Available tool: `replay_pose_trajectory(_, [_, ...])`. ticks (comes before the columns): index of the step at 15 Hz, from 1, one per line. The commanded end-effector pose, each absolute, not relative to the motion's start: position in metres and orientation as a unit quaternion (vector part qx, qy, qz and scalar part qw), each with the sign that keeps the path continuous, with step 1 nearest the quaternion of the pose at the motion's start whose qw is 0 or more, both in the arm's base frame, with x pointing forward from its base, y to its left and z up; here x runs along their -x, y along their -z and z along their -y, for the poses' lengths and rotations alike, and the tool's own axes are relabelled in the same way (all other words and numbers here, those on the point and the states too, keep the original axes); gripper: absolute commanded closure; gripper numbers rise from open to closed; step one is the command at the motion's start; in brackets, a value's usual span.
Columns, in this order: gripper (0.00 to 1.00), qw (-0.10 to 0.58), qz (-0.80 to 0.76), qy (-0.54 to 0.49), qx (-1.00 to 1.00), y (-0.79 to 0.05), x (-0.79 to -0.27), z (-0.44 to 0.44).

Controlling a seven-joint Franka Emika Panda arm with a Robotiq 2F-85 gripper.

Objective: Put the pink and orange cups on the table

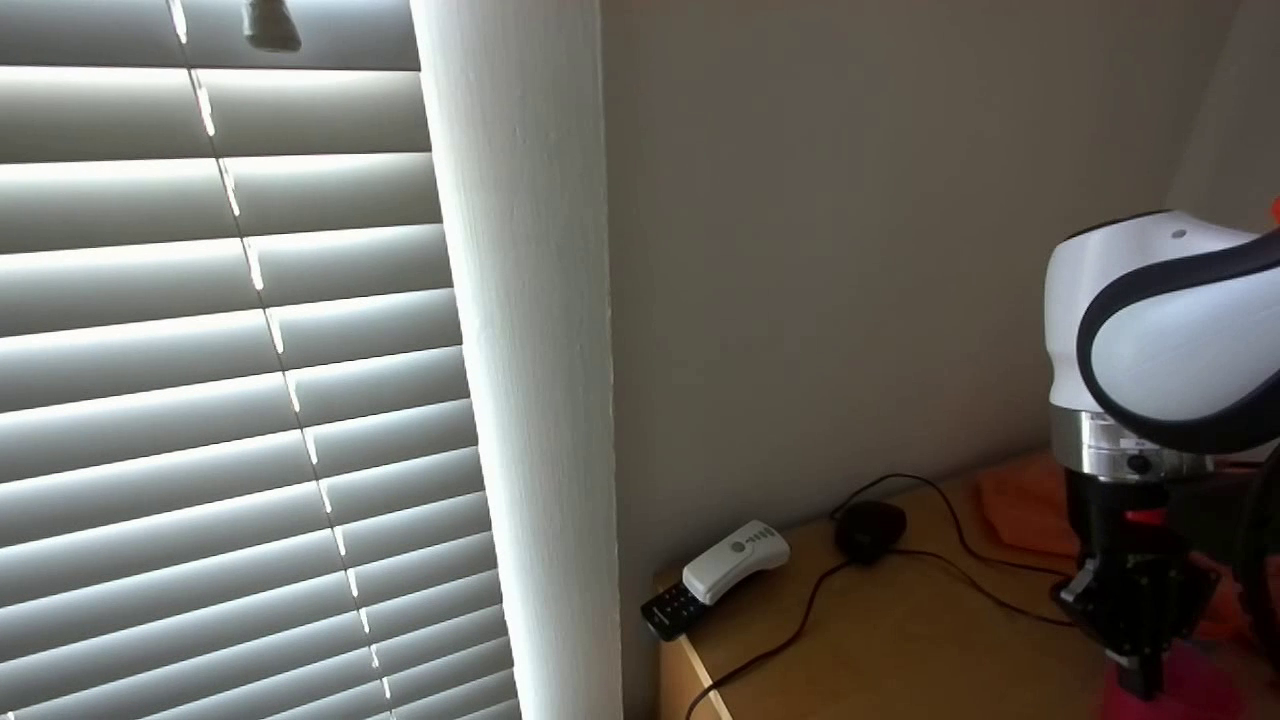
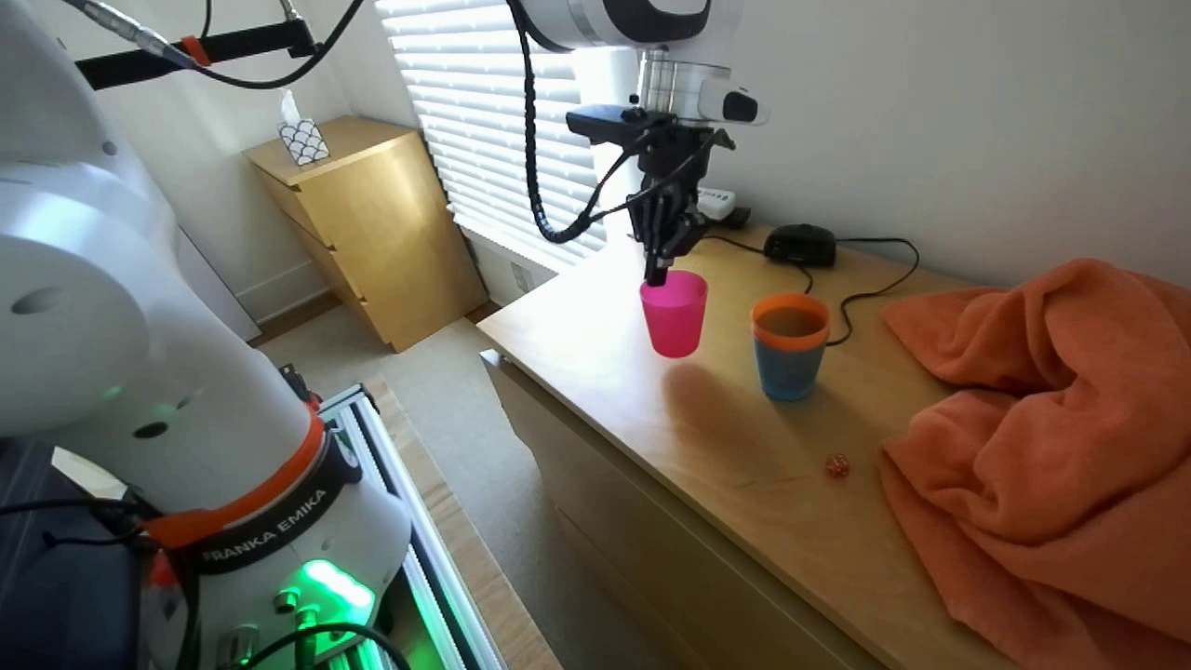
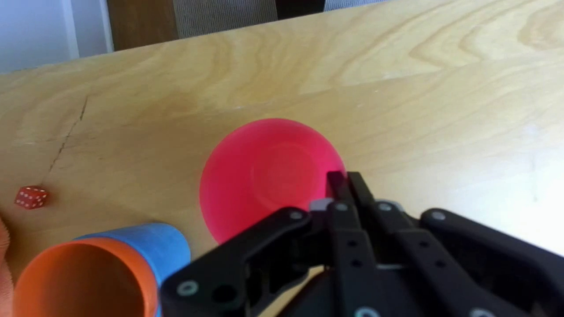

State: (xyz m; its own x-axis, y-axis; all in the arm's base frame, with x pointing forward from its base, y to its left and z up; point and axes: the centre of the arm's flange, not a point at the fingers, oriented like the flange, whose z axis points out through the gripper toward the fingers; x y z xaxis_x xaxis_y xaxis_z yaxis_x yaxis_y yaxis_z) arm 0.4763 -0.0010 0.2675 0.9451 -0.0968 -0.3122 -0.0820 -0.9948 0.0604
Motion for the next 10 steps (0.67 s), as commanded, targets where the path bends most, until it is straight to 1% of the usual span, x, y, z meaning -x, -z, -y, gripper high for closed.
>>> replay_pose_trajectory(1, [0.99,0.010,0.049,0.163,-0.985,-0.243,-0.485,-0.005])
replay_pose_trajectory(4, [0.99,0.007,0.051,0.165,-0.985,-0.235,-0.487,-0.006])
replay_pose_trajectory(5, [0.97,0.007,0.052,0.167,-0.985,-0.234,-0.488,-0.006])
replay_pose_trajectory(6, [0.71,0.007,0.053,0.165,-0.985,-0.234,-0.490,-0.006])
replay_pose_trajectory(7, [0.70,0.007,0.054,0.163,-0.985,-0.236,-0.491,-0.005])
replay_pose_trajectory(10, [0.50,0.002,0.062,0.149,-0.987,-0.250,-0.493,-0.002])
